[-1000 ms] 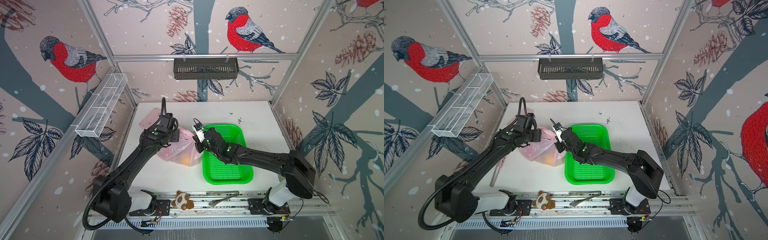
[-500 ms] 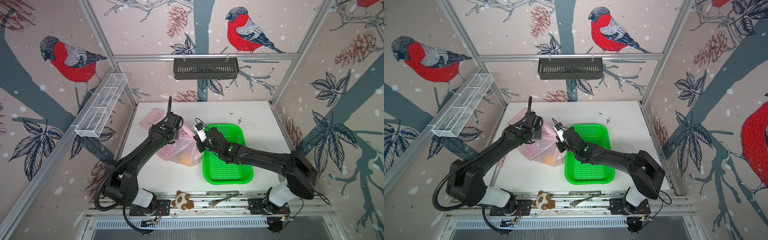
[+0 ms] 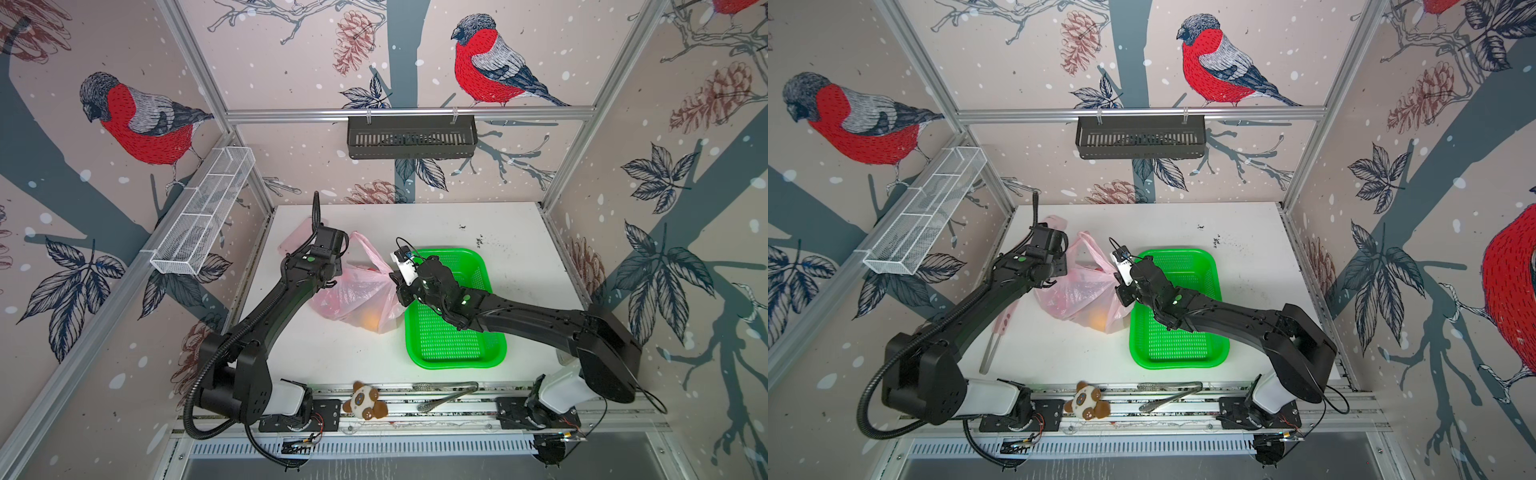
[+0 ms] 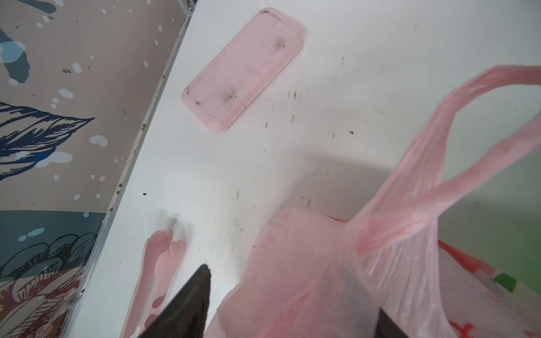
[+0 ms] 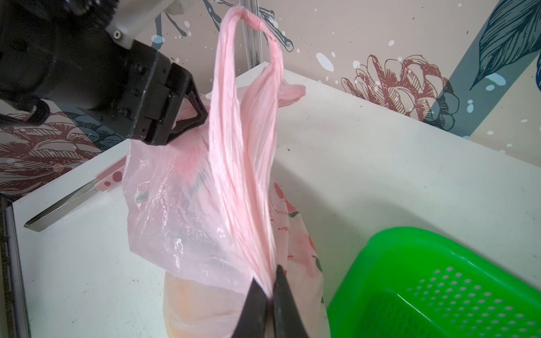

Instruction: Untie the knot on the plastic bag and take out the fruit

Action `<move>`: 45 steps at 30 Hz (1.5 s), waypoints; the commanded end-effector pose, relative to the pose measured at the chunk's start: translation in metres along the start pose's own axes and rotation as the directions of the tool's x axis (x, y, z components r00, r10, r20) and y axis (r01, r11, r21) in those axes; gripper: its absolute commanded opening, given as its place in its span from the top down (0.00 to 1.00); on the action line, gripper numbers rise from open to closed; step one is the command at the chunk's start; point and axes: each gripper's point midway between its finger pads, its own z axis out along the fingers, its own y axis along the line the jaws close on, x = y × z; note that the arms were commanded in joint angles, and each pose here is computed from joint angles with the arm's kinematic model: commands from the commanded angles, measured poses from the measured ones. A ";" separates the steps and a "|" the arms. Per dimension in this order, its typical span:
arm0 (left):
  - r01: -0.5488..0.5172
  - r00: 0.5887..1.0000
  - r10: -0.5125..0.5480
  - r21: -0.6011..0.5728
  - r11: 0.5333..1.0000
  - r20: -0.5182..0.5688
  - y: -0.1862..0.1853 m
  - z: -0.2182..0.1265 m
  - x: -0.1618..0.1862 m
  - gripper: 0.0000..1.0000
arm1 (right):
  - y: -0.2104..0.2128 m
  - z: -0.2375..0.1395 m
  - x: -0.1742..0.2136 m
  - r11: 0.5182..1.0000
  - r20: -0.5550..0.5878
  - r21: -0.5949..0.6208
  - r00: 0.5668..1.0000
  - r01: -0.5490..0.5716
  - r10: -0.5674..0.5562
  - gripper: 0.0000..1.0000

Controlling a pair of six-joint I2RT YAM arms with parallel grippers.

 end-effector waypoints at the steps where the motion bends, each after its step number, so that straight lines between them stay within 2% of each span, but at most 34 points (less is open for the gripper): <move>1: 0.042 0.999 -0.042 0.004 0.999 0.018 0.007 -0.009 -0.001 0.36 | -0.007 -0.005 -0.007 0.999 0.025 0.040 0.999 -0.022 0.021 0.88; 6: 0.072 0.996 -0.079 0.128 0.989 0.051 -0.004 -0.023 0.001 0.46 | -0.005 -0.009 -0.013 0.998 0.031 0.066 0.999 -0.021 0.019 0.74; 9: 0.081 0.995 -0.090 0.177 0.981 0.044 -0.009 -0.027 0.007 0.55 | 0.000 -0.010 -0.016 0.994 0.028 0.106 1.000 -0.004 0.001 0.60; 13: 0.102 0.992 -0.117 0.223 0.970 0.056 -0.012 -0.034 0.008 0.74 | 0.006 -0.012 -0.023 0.976 0.016 0.216 1.000 0.017 -0.021 0.44; 17: 0.120 0.987 -0.144 0.263 0.957 0.075 -0.014 -0.042 0.007 0.86 | 0.012 -0.009 -0.027 0.947 0.011 0.322 1.000 -0.009 0.006 0.31; 22: 0.133 0.983 -0.165 0.299 0.945 0.086 -0.016 -0.046 0.008 0.99 | 0.005 0.007 -0.024 0.873 0.001 0.482 0.997 -0.072 0.082 0.25; 28: 0.145 0.979 -0.185 0.341 0.929 0.086 -0.018 -0.053 0.012 1.00 | -0.001 0.027 -0.033 0.815 0.014 0.570 0.993 -0.106 0.120 0.22; 31: 0.158 0.973 -0.207 0.361 0.919 0.100 -0.016 -0.061 0.012 1.00 | -0.008 0.037 -0.034 0.803 0.006 0.583 0.989 -0.123 0.148 0.25; 33: 0.162 0.970 -0.216 0.369 0.915 0.110 -0.014 -0.067 0.011 1.00 | -0.011 0.039 -0.035 0.799 0.003 0.587 0.988 -0.127 0.154 0.30; 34: 0.165 0.968 -0.223 0.371 0.914 0.118 -0.013 -0.069 0.009 1.00 | -0.011 0.039 -0.036 0.804 0.004 0.581 0.988 -0.128 0.154 0.36; 37: 0.166 0.963 -0.232 0.382 0.909 0.135 -0.011 -0.076 0.006 1.00 | -0.008 0.043 -0.044 0.836 0.014 0.532 0.989 -0.131 0.146 0.50; 38: 0.167 0.962 -0.235 0.386 0.907 0.137 -0.010 -0.078 0.005 1.00 | -0.006 0.044 -0.048 0.850 0.017 0.510 0.990 -0.128 0.139 0.58; 40: 0.173 0.959 -0.245 0.391 0.904 0.143 -0.009 -0.082 0.003 1.00 | -0.002 0.045 -0.057 0.874 0.032 0.470 0.992 -0.126 0.126 0.69; 45: 0.195 0.947 -0.274 0.377 0.906 0.169 -0.001 -0.086 -0.005 1.00 | 0.008 0.054 -0.078 0.942 0.073 0.312 0.991 -0.127 0.109 0.83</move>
